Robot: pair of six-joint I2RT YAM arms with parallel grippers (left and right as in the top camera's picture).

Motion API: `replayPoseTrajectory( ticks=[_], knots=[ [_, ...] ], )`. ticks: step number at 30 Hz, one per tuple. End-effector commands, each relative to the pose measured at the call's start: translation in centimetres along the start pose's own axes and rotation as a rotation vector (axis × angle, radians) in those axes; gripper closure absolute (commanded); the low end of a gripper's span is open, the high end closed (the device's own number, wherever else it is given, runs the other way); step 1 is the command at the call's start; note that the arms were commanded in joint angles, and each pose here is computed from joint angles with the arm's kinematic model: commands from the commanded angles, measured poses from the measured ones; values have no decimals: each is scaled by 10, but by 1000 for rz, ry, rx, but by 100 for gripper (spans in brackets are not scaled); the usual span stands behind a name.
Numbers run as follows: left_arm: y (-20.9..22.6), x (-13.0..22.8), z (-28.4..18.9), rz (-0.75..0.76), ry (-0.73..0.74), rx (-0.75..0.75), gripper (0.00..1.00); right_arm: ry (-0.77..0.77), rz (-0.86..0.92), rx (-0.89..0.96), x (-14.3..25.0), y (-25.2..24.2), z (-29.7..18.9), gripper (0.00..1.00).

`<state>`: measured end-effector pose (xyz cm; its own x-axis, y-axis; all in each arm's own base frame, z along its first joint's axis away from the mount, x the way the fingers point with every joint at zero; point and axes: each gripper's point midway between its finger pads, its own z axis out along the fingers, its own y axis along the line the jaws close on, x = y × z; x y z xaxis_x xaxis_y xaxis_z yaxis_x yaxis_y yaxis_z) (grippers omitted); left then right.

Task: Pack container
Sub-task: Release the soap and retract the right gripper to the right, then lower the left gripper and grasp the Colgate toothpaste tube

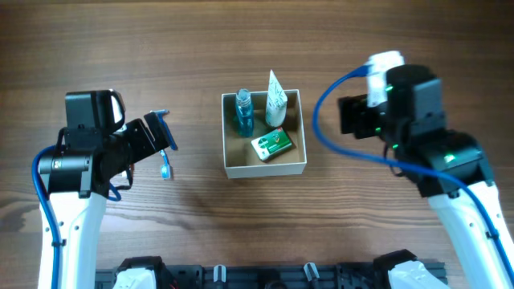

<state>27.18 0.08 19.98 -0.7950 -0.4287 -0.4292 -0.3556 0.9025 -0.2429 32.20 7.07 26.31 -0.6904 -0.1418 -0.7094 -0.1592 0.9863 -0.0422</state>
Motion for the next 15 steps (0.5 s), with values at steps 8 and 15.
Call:
replayPoseTrajectory(
  ticks=[8, 15],
  knots=[
    [77, -31, -22, -193, -63, -253, 0, 362, 359, 11, 71, -76, 67, 8],
    [137, -46, 14, -368, 36, -364, 0, 433, 369, -6, 84, -76, 87, 8]
  ],
)
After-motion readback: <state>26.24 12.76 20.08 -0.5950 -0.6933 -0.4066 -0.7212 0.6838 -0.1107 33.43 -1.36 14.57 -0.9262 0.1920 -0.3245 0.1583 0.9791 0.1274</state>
